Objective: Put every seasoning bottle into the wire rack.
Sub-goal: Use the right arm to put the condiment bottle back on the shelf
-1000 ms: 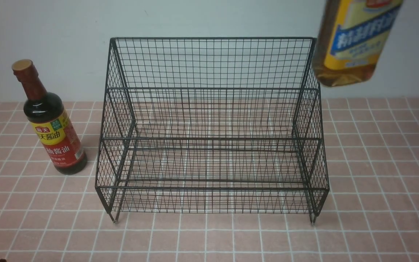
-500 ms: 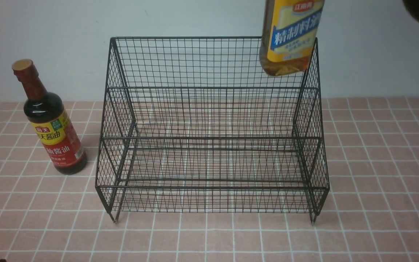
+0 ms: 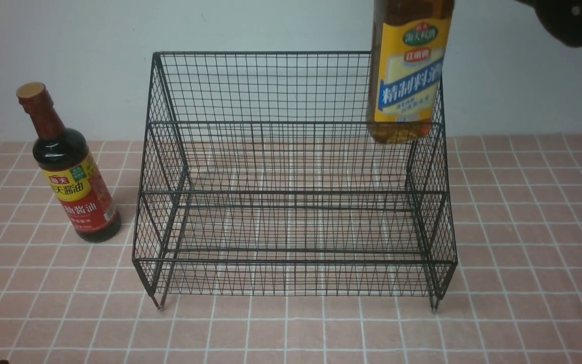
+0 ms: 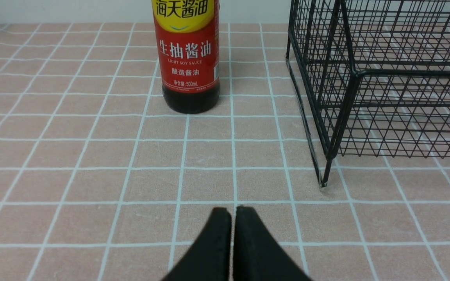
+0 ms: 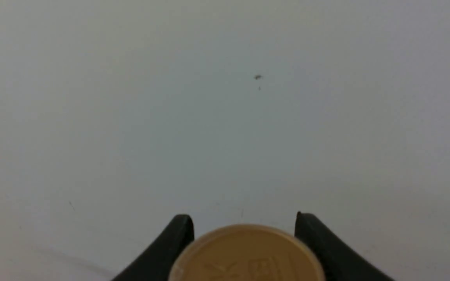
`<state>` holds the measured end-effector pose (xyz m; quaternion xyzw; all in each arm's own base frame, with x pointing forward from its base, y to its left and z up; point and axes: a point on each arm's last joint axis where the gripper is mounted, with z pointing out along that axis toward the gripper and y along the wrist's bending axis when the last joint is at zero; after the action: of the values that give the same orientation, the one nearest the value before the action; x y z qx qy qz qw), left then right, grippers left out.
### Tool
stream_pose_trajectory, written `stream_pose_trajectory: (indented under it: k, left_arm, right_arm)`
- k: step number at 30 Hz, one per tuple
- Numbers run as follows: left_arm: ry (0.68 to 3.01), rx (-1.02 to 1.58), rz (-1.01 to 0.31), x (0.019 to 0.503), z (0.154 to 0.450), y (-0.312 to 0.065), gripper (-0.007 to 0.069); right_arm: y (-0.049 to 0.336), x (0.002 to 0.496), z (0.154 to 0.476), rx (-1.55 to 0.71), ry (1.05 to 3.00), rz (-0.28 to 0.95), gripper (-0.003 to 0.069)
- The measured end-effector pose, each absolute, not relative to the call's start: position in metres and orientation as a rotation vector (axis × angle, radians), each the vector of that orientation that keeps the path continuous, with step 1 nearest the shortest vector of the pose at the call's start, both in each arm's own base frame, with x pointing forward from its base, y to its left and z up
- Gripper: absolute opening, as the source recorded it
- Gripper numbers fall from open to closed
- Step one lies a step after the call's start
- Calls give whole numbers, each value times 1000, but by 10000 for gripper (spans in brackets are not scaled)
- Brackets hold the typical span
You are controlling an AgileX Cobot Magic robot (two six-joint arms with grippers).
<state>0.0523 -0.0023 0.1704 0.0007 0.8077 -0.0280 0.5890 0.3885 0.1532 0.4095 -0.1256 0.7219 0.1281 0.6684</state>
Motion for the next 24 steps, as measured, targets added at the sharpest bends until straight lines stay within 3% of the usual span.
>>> stream_pose_trajectory:
  k: [10,24]
  left_arm:
    - [1881,2,-65,52,170,-2,-6]
    - [1881,2,-65,52,170,-2,-6]
  right_arm:
    - [145,385,381,-177,1965,247,312]
    - [151,393,355,-179,2071,248,312]
